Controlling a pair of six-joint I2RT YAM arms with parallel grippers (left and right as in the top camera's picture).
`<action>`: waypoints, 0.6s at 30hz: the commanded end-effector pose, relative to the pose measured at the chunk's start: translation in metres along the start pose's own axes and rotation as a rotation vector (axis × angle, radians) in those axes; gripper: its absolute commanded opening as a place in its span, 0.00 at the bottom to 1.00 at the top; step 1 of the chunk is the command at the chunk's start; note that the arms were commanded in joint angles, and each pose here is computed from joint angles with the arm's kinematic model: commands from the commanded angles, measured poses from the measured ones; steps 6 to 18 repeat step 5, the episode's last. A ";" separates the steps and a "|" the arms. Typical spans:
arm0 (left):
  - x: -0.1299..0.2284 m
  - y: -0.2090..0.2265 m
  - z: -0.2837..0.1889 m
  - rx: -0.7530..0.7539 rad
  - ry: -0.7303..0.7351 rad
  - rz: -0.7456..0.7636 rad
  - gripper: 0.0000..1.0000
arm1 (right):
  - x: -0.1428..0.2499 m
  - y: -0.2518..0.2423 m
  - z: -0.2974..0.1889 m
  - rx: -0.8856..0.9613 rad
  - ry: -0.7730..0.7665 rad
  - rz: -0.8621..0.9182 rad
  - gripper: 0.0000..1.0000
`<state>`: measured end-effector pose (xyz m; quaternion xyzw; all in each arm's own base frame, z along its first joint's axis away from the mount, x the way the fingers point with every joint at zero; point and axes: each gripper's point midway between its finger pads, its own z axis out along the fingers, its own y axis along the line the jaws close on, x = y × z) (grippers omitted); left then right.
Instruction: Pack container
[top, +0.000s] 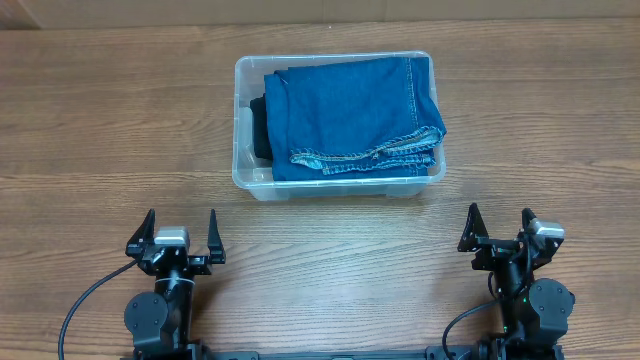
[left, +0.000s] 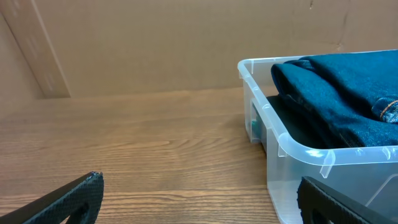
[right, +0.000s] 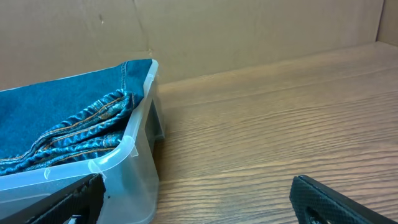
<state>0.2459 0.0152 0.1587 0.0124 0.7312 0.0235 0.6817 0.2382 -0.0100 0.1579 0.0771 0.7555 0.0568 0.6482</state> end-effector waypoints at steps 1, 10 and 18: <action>-0.001 0.001 0.000 -0.007 -0.007 0.006 1.00 | -0.002 0.001 0.000 -0.006 -0.012 -0.001 1.00; -0.001 0.001 0.000 -0.007 -0.007 0.006 1.00 | -0.002 0.001 0.000 -0.006 -0.012 -0.001 1.00; -0.001 0.001 0.000 -0.007 -0.007 0.006 1.00 | -0.002 0.001 0.000 -0.006 -0.012 -0.001 1.00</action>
